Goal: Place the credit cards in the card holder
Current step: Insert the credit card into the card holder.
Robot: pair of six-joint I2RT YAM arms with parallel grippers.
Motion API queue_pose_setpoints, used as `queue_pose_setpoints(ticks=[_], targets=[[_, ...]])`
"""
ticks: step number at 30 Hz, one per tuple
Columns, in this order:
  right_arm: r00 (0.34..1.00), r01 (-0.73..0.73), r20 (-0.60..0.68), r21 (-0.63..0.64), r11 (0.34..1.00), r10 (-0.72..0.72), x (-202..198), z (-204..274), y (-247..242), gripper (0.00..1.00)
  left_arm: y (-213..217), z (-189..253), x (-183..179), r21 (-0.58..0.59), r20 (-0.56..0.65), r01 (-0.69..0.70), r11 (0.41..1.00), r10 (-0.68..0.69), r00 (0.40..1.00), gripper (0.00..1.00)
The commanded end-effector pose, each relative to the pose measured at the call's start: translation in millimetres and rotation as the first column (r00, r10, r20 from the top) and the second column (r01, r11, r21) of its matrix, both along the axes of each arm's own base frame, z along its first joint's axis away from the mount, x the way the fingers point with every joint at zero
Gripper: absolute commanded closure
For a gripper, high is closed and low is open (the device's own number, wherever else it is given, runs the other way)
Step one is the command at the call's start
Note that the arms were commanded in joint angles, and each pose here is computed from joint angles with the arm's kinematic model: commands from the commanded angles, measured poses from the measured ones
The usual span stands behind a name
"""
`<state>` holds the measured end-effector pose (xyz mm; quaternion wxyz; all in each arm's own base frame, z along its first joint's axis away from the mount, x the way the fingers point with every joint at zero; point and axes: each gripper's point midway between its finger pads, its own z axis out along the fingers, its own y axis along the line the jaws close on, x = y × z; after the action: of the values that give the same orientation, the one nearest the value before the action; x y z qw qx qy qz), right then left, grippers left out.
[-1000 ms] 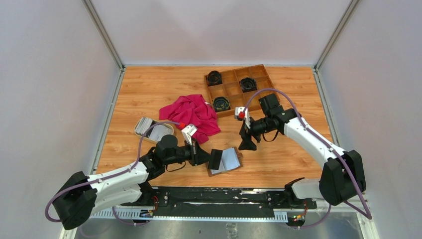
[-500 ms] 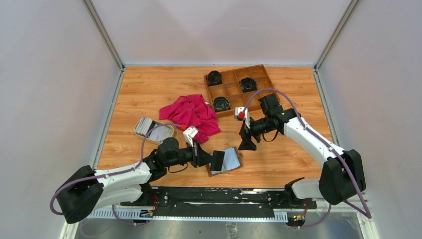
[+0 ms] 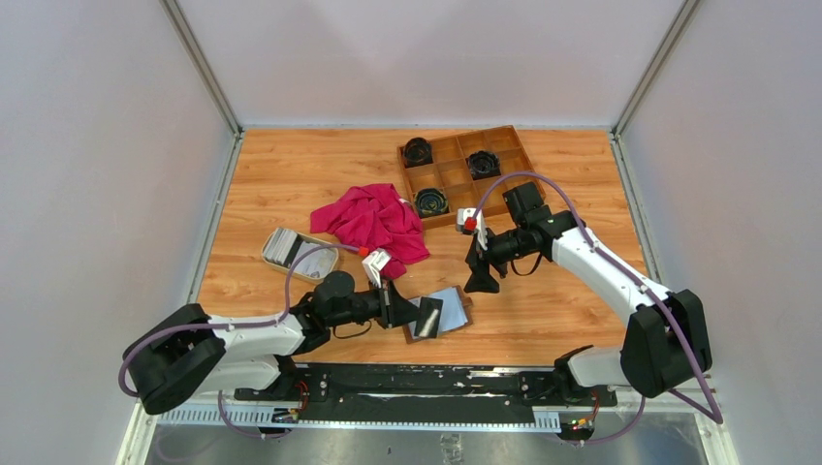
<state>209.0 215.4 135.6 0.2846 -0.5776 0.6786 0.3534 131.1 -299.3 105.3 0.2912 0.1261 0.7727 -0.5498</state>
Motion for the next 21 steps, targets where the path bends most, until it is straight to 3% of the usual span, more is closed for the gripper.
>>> queue_pose_setpoints(ticks=[1,21], targets=[[1.000,-0.009,-0.007,0.019,1.000,0.010,0,7,1,0.21,-4,0,0,-0.027,-0.015,-0.005,1.000,0.004,1.000,1.00],[0.999,-0.013,-0.035,0.022,1.000,0.014,-2,4,3,0.21,-13,-11,5,-0.039,-0.120,-0.031,0.999,0.026,0.992,1.00]])
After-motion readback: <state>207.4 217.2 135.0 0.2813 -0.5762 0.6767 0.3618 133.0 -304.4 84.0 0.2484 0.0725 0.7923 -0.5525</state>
